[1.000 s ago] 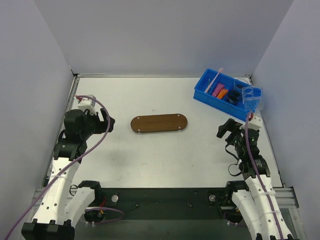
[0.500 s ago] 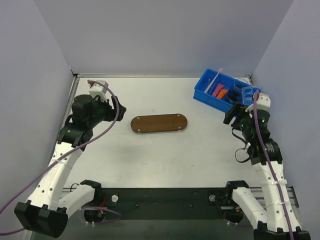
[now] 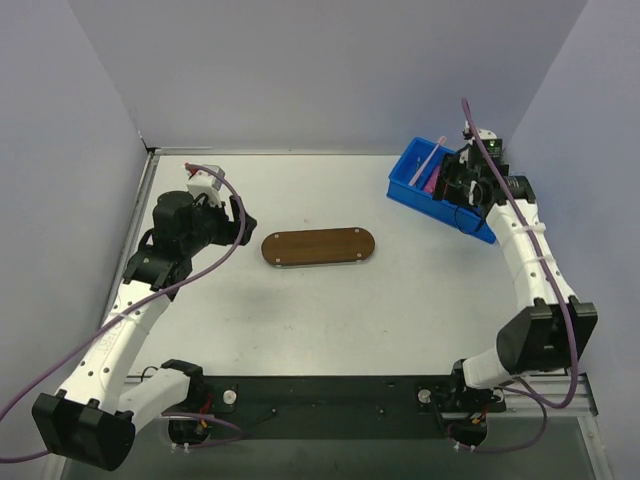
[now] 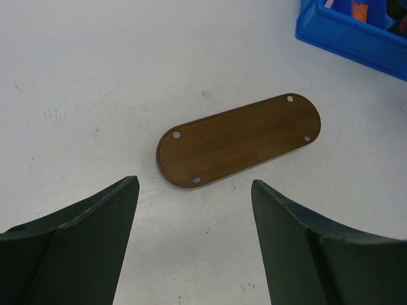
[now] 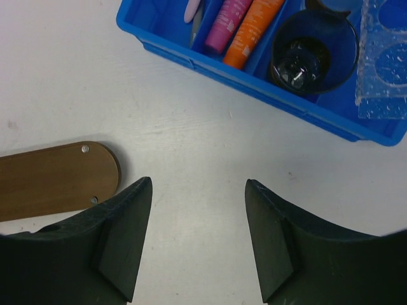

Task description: Prepare toiletry sets of a toothbrush and toothpaste on the tray

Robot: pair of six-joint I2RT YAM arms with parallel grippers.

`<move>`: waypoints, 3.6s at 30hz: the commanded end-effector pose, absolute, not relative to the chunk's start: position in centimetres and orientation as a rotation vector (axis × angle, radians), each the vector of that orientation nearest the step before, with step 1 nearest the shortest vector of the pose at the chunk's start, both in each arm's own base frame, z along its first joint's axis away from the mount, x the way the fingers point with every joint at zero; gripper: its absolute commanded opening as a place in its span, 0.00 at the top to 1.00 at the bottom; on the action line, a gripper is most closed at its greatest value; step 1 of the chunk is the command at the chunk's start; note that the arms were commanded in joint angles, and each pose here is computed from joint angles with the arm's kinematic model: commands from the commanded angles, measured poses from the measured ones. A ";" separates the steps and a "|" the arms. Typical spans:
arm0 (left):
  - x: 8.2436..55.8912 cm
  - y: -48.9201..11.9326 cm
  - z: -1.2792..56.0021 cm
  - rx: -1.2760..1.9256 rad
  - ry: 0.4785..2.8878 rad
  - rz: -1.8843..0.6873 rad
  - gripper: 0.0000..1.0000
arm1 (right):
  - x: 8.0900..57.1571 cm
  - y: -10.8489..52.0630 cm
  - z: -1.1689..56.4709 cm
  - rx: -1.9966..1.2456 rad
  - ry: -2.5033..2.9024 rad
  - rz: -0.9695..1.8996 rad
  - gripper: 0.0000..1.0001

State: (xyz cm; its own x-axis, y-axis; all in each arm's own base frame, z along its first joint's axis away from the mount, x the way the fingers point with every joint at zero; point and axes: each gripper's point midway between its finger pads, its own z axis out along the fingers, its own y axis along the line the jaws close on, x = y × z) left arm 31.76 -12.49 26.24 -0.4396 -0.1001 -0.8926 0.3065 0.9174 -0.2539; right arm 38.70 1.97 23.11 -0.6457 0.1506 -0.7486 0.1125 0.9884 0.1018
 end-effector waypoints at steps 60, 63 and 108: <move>32.9 -14.2 23.9 0.189 2.068 -0.520 0.18 | 50.5 -5.2 10.9 -0.057 2.577 -0.290 0.96; 33.0 -14.1 23.9 0.184 2.069 -0.515 0.18 | 50.5 -5.2 10.9 -0.064 2.576 -0.289 1.00; 32.6 -14.2 24.5 0.195 2.044 -0.532 0.18 | 50.3 -3.0 21.2 -0.203 2.352 -0.343 1.00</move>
State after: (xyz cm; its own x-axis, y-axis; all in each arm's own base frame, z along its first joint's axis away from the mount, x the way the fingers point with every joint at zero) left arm 32.62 -13.75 22.26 -0.5574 -0.0680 -0.8274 0.3131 0.9058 -0.2854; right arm 50.35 -3.32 14.49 -0.8033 -0.2221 -0.5525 -0.0787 0.9593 -0.2712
